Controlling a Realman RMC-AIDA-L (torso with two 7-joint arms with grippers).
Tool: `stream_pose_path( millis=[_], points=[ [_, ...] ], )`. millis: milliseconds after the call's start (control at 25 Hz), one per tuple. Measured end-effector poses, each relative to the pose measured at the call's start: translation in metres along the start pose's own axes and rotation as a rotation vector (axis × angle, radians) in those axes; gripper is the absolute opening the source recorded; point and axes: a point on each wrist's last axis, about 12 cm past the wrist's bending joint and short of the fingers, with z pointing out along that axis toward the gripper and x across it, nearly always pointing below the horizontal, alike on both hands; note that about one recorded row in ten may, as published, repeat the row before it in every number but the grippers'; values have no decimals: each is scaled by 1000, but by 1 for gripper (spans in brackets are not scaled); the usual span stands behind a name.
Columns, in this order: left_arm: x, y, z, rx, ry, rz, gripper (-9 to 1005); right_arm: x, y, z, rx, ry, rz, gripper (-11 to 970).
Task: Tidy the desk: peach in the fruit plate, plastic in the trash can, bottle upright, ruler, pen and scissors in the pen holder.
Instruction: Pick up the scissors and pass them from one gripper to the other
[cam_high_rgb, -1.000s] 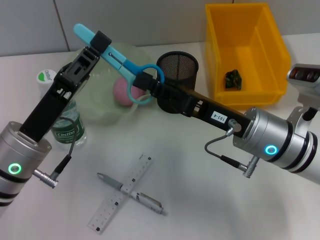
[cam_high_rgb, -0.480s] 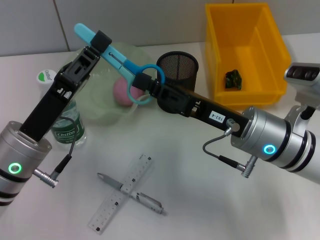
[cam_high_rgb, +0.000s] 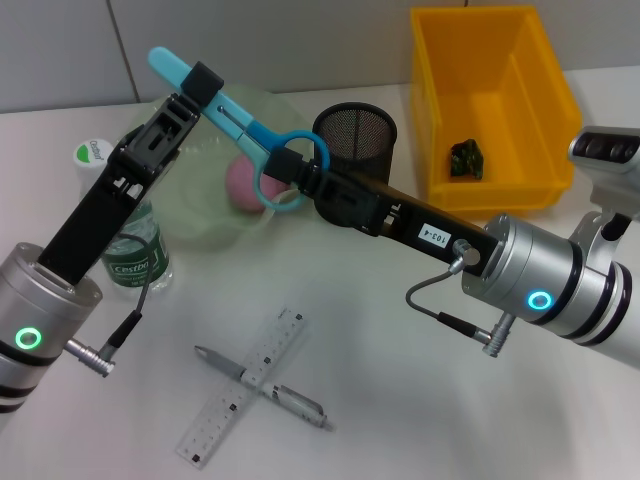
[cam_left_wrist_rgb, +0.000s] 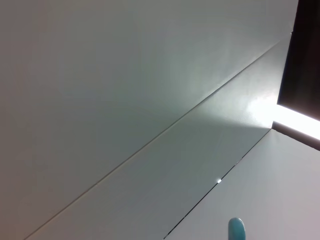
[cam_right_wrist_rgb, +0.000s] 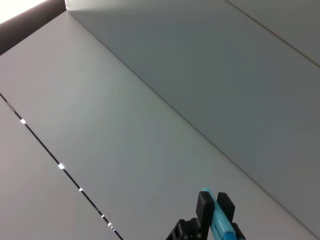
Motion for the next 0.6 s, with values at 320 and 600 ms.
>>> stream_pose_path(
  millis=[320,600],
  points=[
    [1,-5,-2,33,-7,60,216,0,0,0,0,-6,-4,90],
    [-1,-4,-5,28,-9,77,331,0,0,-1,3,-8,-12,90]
  ],
)
